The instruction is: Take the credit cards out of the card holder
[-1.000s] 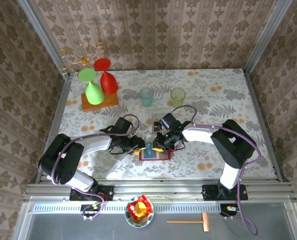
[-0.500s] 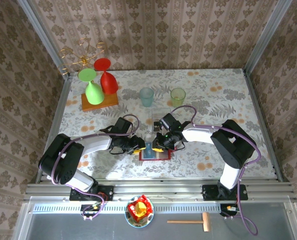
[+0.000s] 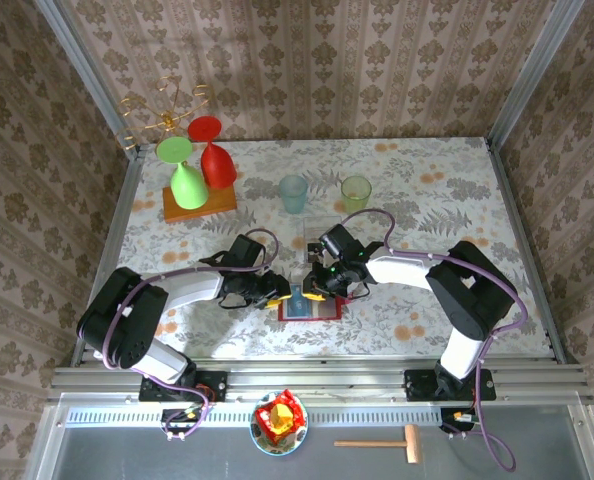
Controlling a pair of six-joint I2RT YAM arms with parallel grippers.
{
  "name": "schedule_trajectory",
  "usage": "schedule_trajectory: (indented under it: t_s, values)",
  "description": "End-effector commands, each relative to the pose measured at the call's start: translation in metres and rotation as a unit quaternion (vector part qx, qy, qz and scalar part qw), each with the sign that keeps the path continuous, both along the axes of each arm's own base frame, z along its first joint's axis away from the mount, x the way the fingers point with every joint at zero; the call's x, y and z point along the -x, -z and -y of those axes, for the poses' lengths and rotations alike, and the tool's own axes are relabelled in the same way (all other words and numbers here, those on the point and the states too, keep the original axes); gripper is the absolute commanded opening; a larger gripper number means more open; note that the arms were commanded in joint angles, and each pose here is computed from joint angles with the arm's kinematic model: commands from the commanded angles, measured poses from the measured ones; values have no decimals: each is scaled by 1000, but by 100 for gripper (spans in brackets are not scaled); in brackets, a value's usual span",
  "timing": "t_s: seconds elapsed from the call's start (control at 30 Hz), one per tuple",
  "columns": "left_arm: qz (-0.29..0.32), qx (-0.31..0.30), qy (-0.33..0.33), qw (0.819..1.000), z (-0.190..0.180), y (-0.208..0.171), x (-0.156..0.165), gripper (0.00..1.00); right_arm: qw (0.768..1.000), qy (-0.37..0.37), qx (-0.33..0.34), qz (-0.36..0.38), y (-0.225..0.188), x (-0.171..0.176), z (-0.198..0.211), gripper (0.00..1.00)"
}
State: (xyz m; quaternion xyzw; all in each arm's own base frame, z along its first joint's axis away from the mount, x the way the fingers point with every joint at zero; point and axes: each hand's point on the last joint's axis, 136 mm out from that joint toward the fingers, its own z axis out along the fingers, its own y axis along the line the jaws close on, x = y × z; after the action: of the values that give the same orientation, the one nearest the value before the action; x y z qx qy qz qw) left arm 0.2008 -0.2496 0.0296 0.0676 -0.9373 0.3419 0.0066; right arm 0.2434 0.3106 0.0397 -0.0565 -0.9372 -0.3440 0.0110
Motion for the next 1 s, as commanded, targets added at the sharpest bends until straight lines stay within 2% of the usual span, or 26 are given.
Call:
schedule_trajectory:
  t_s: [0.0, 0.43, 0.97]
  values:
    - [-13, -11, 5, 1000, -7, 11, 7, 36, 1000, -5, -7, -15, 5, 6, -6, 18]
    - [-15, -10, 4, 1000, -7, 12, 8, 36, 999, -8, 27, -22, 20, 10, 4, 22]
    - [-8, 3, -3, 1000, -5, 4, 3, 36, 999, -12, 45, -5, 13, 6, 9, 27]
